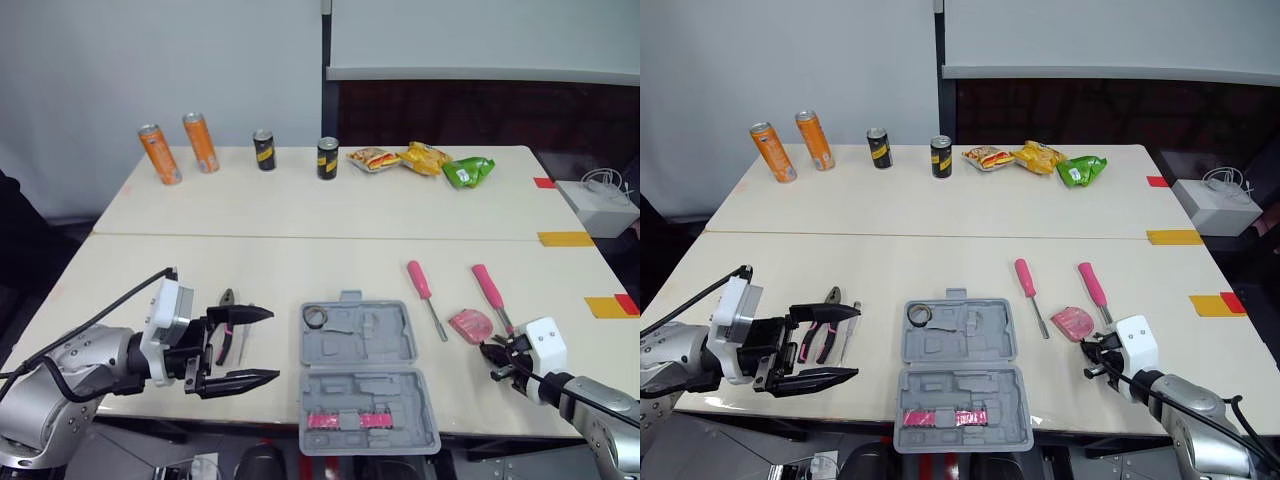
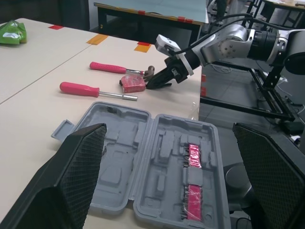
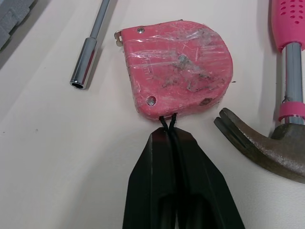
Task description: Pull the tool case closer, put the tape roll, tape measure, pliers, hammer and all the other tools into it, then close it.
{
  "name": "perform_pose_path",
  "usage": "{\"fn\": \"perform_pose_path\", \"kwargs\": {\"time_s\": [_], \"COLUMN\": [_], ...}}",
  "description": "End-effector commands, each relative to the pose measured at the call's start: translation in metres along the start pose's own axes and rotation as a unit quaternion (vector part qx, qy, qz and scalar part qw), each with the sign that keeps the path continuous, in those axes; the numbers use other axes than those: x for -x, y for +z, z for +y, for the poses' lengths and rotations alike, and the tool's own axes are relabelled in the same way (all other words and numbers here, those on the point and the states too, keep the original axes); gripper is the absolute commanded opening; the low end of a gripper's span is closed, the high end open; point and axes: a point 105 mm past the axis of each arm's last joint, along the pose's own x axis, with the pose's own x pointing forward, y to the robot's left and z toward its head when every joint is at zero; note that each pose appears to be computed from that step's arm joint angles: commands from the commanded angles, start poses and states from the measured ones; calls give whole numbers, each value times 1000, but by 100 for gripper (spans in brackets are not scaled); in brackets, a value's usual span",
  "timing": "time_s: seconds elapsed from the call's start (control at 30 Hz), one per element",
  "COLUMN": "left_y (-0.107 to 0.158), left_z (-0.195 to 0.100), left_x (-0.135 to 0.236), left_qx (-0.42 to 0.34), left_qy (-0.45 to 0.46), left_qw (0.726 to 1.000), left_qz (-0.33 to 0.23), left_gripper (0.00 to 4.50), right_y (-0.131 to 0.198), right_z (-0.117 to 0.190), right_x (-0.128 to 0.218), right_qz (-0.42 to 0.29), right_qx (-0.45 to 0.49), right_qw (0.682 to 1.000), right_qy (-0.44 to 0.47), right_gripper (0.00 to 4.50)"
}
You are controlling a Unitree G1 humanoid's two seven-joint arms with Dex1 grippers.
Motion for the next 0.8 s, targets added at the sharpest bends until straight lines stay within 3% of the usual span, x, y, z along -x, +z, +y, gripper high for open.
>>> {"fn": "perform_pose_path", "kwargs": {"time_s": [0.03, 0.43, 0.8], "left_y": [4, -9, -17], "left_z": [-4, -10, -13], "left_x": [-3, 1, 6], "left_qx": [-18, -8, 0], "left_qy": [-8, -11, -14], "left_qw": [1000, 1000, 1000], "left_qz": [-3, 7, 15], "left_gripper": [450, 450, 450], "right_y": [2, -15, -27], "right_z": [5, 52, 64], "right_x": [5, 33, 60], "right_qz": [-5, 17, 48], "right_qx": [9, -1, -4], "right_qw": [1000, 998, 996], "right_qy": [6, 58, 77], "right_gripper": [4, 4, 4]}}
